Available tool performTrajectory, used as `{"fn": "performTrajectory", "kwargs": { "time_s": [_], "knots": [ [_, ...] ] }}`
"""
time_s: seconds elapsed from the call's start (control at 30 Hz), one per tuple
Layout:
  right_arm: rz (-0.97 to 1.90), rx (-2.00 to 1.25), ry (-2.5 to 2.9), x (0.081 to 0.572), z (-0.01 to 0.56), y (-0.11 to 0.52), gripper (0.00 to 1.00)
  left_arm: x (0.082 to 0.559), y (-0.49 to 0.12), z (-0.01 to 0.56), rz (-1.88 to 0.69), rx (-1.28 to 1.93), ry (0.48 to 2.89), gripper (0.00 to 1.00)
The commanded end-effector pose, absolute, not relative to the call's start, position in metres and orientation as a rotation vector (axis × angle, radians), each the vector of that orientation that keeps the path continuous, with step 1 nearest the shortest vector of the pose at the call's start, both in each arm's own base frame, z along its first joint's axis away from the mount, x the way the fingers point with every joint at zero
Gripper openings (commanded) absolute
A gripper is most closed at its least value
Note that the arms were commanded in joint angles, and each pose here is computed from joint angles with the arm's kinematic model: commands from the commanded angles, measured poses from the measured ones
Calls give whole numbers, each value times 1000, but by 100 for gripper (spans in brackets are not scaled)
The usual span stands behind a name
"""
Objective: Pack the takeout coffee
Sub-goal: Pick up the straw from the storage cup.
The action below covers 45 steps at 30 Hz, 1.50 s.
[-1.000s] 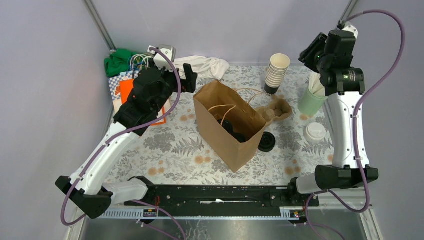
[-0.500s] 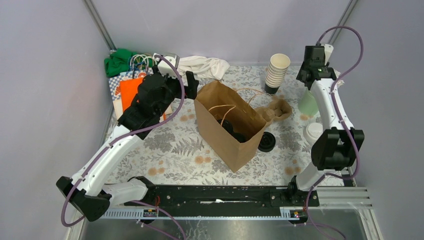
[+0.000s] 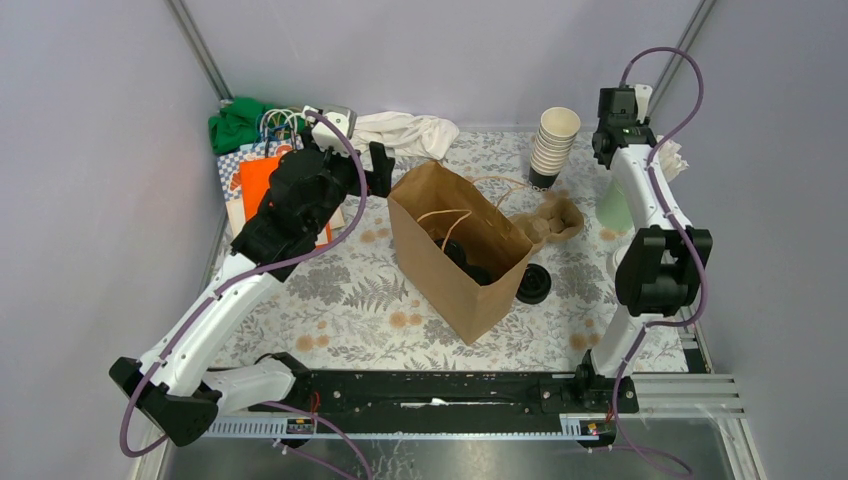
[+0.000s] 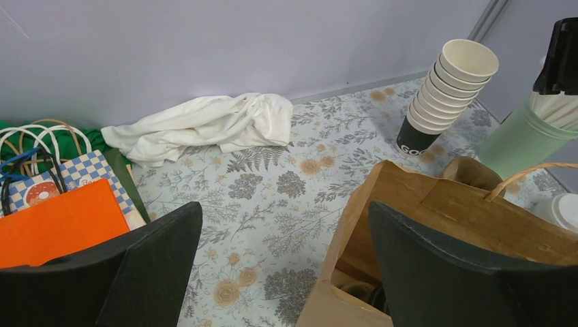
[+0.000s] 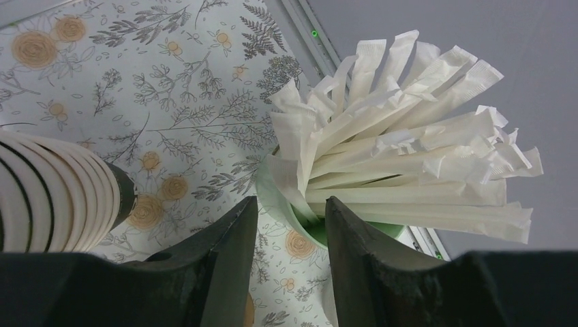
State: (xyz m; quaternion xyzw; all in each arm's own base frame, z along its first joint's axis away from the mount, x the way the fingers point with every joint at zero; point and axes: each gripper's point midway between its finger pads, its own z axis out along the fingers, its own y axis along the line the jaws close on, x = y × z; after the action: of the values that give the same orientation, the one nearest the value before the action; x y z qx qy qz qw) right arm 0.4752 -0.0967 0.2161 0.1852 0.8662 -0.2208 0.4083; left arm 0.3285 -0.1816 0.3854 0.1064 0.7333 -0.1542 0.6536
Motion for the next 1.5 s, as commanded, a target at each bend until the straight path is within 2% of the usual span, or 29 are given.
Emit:
{"fn": "performTrajectory", "kwargs": {
  "time_s": [0.0,0.17,0.43,0.77,0.87,0.93,1.07,1.47],
  "knots": [
    [-591,489,2110,487,232,-104,47,330,-175,405,-337,217,1594,95],
    [-608,491,2123,492,223,-106,47,330,-175,403,-333,217,1599,96],
    [-628,484,2133,492,218,-108,34,331,-173,403,-316,221,1601,95],
    [-708,464,2135,490,215,-116,31,332,-174,404,-315,226,1597,96],
    [-705,459,2138,491,215,-116,25,332,-174,404,-312,227,1597,96],
    [-698,460,2136,491,217,-115,24,332,-174,405,-312,226,1596,96],
    [-670,467,2103,488,239,-113,18,332,-174,404,-318,222,1597,96],
    [-649,489,1929,430,330,-116,21,332,-177,404,-340,216,1602,96]
  ]
}}
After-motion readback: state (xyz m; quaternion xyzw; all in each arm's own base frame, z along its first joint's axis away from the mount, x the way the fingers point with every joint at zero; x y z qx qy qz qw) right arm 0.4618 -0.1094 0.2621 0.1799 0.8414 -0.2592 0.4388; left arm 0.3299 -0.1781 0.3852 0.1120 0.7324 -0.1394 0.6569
